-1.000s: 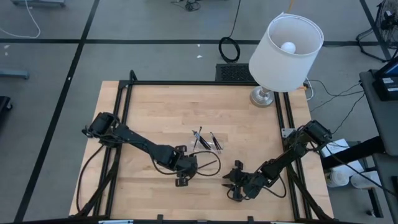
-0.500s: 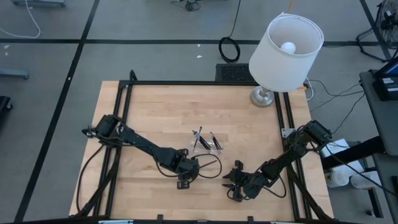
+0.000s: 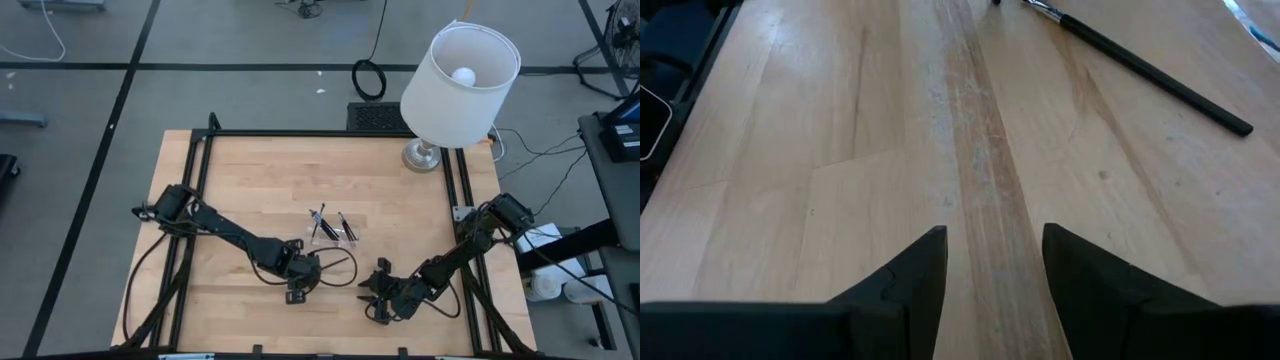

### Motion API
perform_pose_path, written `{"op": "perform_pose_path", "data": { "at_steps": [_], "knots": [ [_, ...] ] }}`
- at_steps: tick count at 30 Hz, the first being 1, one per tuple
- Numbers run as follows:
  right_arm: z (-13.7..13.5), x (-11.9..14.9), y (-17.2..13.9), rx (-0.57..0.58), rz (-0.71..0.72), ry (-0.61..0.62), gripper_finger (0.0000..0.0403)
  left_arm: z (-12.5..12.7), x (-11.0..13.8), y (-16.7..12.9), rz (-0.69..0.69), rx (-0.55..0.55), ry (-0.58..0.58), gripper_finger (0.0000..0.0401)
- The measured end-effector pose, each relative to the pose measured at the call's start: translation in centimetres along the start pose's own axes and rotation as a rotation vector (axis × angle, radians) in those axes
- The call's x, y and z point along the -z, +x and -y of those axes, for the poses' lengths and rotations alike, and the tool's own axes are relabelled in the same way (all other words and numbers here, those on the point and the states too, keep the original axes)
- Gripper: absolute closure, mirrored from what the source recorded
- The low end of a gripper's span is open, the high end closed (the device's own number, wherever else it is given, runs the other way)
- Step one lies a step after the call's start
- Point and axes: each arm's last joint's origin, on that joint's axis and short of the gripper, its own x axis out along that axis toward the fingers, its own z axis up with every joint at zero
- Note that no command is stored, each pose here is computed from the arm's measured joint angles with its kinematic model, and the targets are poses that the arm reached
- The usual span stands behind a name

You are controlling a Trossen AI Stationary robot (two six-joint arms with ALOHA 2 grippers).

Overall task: Put items in baskets/containers
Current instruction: Put the eyeshadow brush in the transparent organizer

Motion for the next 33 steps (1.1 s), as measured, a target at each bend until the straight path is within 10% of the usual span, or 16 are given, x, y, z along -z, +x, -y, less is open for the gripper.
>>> {"op": "perform_pose_path", "data": {
  "at_steps": [25,33],
  "knots": [
    [0.01,-0.01,0.01,0.0,0.0,0.0,0.0248,-0.55,-0.35,0.18,0.021,-0.024,0.023,0.027],
    [0.01,0.0,0.01,0.0,-0.001,0.0,0.0248,-0.52,-0.27,0.18,0.013,-0.02,0.072,0.0368]
  ]
}}
